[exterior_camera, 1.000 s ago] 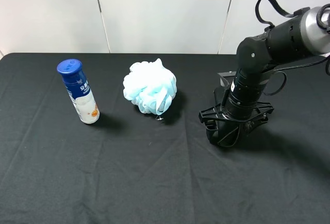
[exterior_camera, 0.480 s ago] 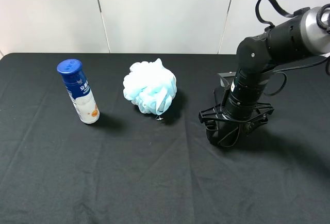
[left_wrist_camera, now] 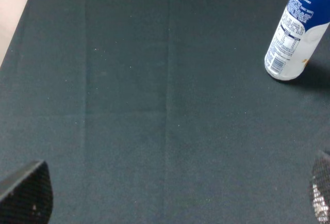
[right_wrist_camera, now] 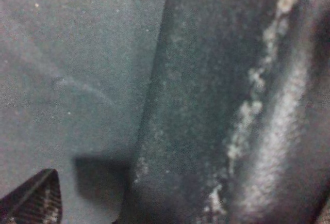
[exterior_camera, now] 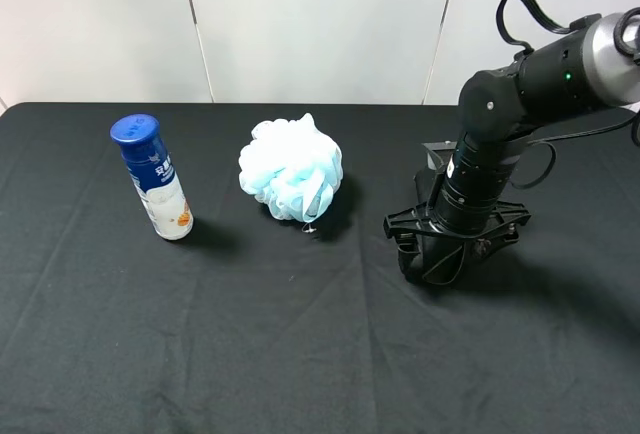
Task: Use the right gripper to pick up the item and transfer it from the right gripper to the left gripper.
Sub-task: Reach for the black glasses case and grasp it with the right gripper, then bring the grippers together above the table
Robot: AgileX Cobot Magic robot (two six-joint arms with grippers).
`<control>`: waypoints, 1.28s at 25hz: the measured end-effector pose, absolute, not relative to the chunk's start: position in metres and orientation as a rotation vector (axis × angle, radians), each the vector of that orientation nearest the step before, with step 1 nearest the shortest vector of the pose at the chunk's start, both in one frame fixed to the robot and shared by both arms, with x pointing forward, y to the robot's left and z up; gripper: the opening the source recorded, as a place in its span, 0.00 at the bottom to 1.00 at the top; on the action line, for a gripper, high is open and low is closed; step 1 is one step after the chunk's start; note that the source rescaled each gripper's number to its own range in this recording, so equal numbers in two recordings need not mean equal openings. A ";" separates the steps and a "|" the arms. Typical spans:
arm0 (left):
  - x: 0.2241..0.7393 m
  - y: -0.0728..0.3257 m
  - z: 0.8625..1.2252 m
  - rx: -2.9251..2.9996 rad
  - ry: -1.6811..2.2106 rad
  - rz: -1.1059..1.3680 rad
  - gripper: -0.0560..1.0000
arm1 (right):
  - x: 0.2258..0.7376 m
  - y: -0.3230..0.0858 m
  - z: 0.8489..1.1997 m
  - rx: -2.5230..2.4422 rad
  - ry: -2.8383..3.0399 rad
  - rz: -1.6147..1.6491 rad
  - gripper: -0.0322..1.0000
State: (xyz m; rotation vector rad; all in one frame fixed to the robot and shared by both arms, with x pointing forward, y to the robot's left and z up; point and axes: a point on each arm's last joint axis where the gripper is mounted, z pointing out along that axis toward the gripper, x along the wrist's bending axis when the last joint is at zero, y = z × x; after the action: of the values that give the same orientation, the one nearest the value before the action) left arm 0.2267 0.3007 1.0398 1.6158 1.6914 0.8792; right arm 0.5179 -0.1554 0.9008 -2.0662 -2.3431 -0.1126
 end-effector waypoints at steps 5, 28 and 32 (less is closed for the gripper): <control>0.227 0.301 1.040 1.616 1.691 0.879 1.00 | 0.517 -0.154 0.901 -2.074 -2.318 -0.114 0.92; 0.227 0.301 1.040 1.616 1.691 0.879 1.00 | 0.527 -0.149 0.914 -2.058 -2.331 -0.139 0.05; 0.227 0.301 1.040 1.616 1.691 0.878 1.00 | 0.535 -0.145 0.936 -2.034 -2.370 -0.203 0.05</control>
State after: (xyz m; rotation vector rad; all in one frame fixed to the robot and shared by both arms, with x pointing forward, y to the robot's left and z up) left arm 0.2267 0.3006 1.0398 1.6156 1.6909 0.8780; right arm 0.5349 -0.1449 0.9362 -2.0340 -2.3696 -0.2033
